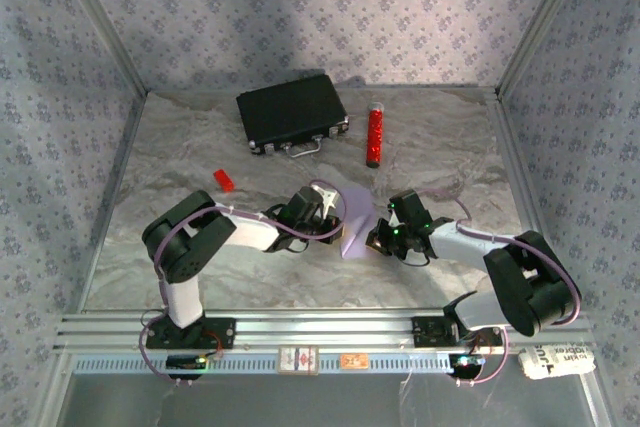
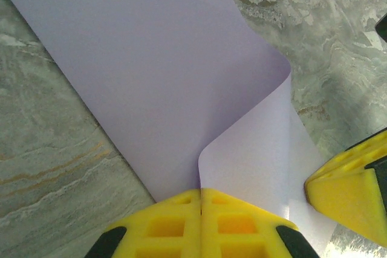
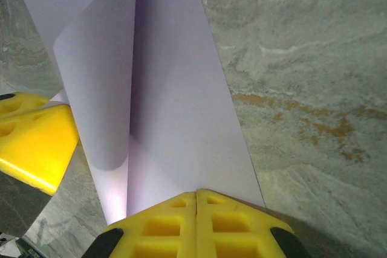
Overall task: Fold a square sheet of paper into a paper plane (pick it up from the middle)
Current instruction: Fold the triangle a second time at the center of the table.
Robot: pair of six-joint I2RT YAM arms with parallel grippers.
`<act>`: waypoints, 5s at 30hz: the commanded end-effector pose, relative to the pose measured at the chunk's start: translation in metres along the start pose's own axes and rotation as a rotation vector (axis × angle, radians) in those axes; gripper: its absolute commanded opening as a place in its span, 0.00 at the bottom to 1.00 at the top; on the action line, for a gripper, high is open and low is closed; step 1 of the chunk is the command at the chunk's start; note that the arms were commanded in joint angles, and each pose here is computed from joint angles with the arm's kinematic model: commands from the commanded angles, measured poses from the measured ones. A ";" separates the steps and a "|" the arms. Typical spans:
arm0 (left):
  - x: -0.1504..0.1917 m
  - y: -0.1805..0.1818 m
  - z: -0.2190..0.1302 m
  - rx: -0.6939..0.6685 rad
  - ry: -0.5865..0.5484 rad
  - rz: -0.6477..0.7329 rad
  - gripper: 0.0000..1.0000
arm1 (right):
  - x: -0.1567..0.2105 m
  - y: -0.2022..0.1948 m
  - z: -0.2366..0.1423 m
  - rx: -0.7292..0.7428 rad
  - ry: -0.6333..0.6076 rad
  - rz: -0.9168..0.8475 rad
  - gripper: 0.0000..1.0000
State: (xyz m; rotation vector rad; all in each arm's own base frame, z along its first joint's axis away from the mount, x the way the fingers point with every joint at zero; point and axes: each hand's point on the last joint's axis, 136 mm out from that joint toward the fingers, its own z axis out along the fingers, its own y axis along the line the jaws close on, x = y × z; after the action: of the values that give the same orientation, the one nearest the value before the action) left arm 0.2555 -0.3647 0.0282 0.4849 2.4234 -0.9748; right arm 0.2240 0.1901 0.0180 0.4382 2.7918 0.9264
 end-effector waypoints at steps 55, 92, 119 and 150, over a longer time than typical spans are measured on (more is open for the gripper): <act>-0.012 -0.001 -0.001 0.023 -0.014 0.020 0.05 | 0.010 -0.024 0.001 0.072 0.029 0.015 0.07; -0.006 0.003 0.006 0.005 0.026 0.007 0.05 | 0.011 -0.026 0.001 0.074 0.029 0.019 0.07; -0.001 0.006 0.006 0.004 0.032 -0.007 0.02 | 0.009 -0.023 -0.001 0.066 0.022 0.018 0.07; 0.009 0.010 0.013 0.008 0.066 -0.022 0.02 | -0.027 0.067 -0.018 -0.251 -0.074 -0.050 0.00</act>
State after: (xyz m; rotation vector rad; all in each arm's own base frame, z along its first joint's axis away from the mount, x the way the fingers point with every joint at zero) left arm 0.2615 -0.3700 0.0262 0.5076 2.4379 -1.0119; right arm 0.2459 0.2074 0.0578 0.3902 2.6131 1.1308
